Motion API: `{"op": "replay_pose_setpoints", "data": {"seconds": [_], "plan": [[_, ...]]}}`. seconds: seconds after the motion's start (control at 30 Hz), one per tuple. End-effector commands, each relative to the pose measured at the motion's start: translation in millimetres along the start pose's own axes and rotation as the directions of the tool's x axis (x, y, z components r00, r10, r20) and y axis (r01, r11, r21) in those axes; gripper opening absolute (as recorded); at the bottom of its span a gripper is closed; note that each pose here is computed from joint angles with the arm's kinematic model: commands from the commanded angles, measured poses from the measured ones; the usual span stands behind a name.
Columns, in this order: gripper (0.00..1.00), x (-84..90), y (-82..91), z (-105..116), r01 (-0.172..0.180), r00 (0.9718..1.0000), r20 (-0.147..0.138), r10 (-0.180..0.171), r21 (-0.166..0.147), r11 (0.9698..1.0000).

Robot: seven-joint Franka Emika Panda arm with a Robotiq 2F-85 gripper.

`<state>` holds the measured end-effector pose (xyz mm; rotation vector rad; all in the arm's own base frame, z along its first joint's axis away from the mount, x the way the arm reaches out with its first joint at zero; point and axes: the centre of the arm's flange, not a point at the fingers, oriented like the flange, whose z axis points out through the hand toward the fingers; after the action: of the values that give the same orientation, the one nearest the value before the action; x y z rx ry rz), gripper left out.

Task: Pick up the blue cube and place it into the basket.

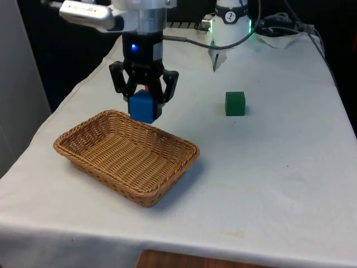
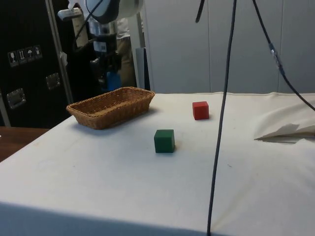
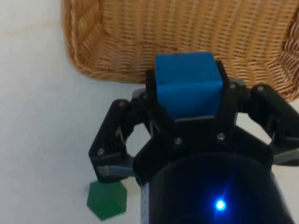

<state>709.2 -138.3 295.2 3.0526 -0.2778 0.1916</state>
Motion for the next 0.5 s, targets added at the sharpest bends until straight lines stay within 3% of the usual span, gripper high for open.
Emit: {"op": "replay_pose_setpoints", "data": {"seconds": [0.0, 0.03, 0.47], "plan": [[0.05, 1.3, 2.6, 2, -0.002, 1.0, 0.0, 0.002, -0.001, 1.0], [0.05, 2.9, 6.9, 6, -0.004, 1.0, 0.008, 0.004, 0.008, 1.0], [0.05, 11.0, 40.6, 40, -0.039, 0.9992, 0.011, 0.039, -0.008, 0.9992]]}}
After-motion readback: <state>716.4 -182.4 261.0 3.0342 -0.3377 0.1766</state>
